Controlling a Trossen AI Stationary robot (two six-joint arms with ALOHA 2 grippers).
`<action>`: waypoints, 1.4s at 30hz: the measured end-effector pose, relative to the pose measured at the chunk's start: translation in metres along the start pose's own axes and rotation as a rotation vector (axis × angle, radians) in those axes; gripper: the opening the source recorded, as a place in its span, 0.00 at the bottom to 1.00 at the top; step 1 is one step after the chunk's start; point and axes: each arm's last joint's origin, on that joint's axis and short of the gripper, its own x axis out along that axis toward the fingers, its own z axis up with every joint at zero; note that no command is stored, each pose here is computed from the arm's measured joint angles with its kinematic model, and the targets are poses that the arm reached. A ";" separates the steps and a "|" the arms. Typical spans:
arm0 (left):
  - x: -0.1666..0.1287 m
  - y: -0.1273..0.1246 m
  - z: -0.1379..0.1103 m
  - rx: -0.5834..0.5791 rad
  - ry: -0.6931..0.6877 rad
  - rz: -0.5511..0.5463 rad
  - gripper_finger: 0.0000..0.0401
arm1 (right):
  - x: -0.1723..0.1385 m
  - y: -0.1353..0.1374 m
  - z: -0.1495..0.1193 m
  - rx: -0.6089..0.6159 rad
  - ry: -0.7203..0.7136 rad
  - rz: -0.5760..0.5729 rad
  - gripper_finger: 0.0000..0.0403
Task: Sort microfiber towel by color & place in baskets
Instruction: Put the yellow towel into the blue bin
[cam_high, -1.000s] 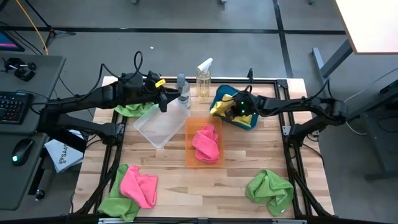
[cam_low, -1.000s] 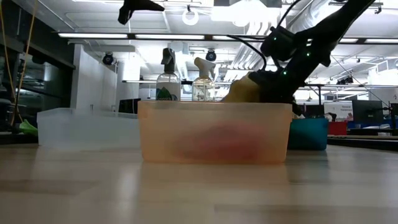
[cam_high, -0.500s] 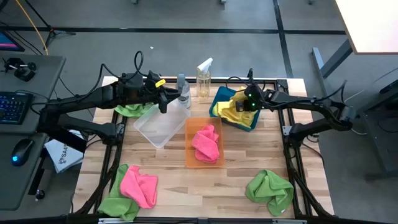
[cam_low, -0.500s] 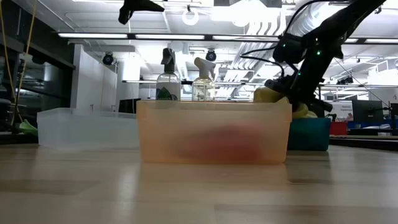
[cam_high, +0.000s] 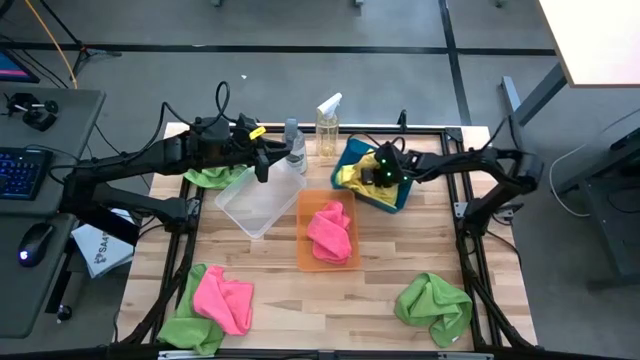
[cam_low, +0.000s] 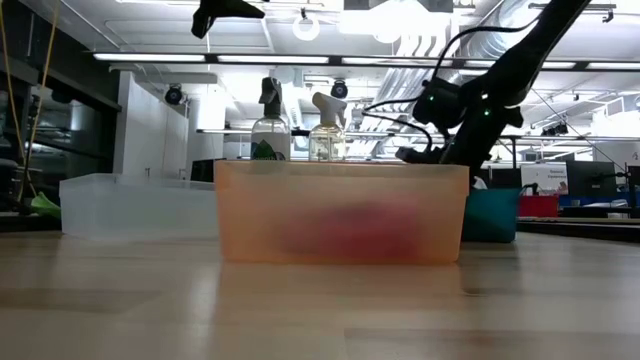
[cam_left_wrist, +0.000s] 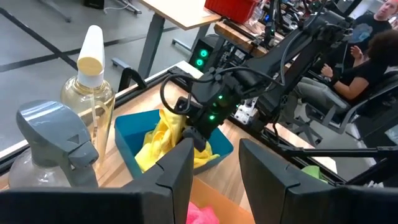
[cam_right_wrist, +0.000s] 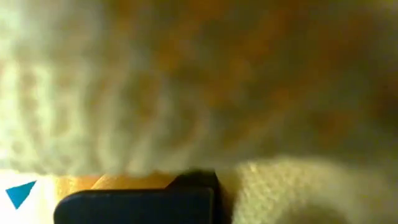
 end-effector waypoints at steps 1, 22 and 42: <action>0.000 0.000 0.000 0.000 0.000 0.000 0.29 | 0.003 -0.001 0.000 0.015 0.008 -0.006 0.00; 0.000 0.000 0.000 0.000 0.001 -0.003 0.29 | -0.070 0.003 -0.001 -0.087 -0.101 0.079 0.39; 0.000 0.000 0.000 0.001 0.002 -0.003 0.29 | -0.148 0.004 -0.009 -0.138 -0.207 0.370 0.51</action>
